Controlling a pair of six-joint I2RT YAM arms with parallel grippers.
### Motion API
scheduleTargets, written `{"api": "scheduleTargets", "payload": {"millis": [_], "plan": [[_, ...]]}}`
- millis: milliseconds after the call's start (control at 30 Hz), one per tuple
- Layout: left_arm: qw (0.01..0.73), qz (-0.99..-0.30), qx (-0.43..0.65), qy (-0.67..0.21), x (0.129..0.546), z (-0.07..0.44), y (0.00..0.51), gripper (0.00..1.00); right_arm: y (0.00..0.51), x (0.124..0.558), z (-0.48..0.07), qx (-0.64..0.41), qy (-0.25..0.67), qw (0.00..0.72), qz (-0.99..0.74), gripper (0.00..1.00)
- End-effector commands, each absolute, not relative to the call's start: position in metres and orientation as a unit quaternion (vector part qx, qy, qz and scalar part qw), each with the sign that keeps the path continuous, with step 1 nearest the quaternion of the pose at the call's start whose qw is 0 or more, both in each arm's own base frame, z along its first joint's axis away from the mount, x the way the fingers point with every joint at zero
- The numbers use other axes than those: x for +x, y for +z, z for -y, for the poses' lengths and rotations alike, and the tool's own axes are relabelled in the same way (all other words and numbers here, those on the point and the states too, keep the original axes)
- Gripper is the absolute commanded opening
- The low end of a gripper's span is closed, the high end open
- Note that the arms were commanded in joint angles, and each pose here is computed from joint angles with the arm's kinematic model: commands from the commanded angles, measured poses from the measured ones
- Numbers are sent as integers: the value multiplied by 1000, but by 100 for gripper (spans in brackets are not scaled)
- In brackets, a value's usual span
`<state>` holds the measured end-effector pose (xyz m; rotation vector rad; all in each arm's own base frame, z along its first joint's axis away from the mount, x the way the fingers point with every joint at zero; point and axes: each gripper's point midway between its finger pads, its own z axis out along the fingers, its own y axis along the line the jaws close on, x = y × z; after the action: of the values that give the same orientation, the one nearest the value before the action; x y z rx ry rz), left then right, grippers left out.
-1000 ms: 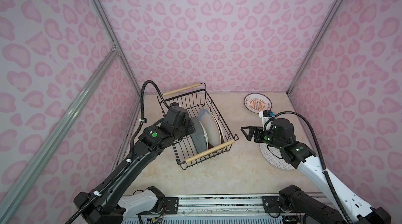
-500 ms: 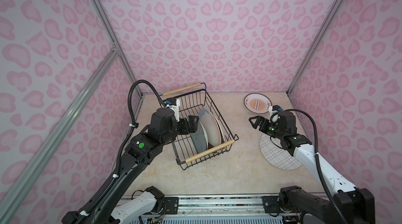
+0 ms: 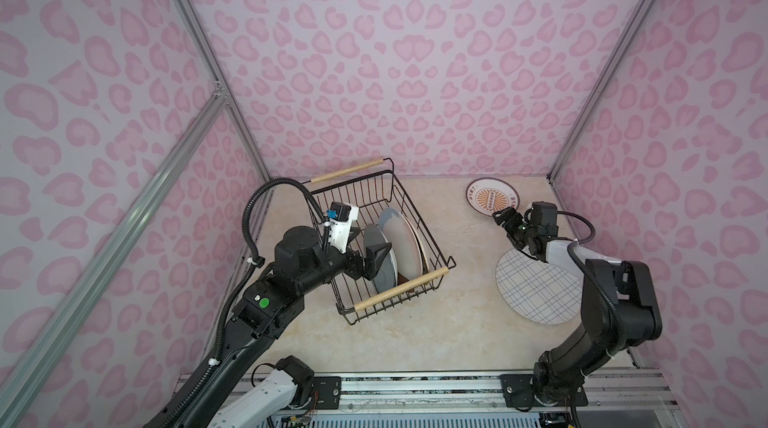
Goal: Load the plates into the dish rack
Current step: 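Open and raise the left gripper while the right gripper moves to the sunburst-print plate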
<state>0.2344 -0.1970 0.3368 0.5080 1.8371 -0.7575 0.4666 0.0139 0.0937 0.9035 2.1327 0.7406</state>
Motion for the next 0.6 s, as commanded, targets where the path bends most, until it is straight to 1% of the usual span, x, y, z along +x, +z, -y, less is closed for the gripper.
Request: {"api": "scheduleTargets", "payload": {"millis": [0,167,233,567], "plan": [[549,-730,237,-332,228,202,346,99,92,495,-2,379,301,365,-795,86],[554,-730,235,-324,225,199,342,99,72,521,17,422,293,357,-780,83],[555,-732,230,-322,227,198,342,99,67,529,20,435,308,357,-767,80],[562,-727,227,-322,224,196,342,99,30,553,29,467,306,336,-759,71]]}}
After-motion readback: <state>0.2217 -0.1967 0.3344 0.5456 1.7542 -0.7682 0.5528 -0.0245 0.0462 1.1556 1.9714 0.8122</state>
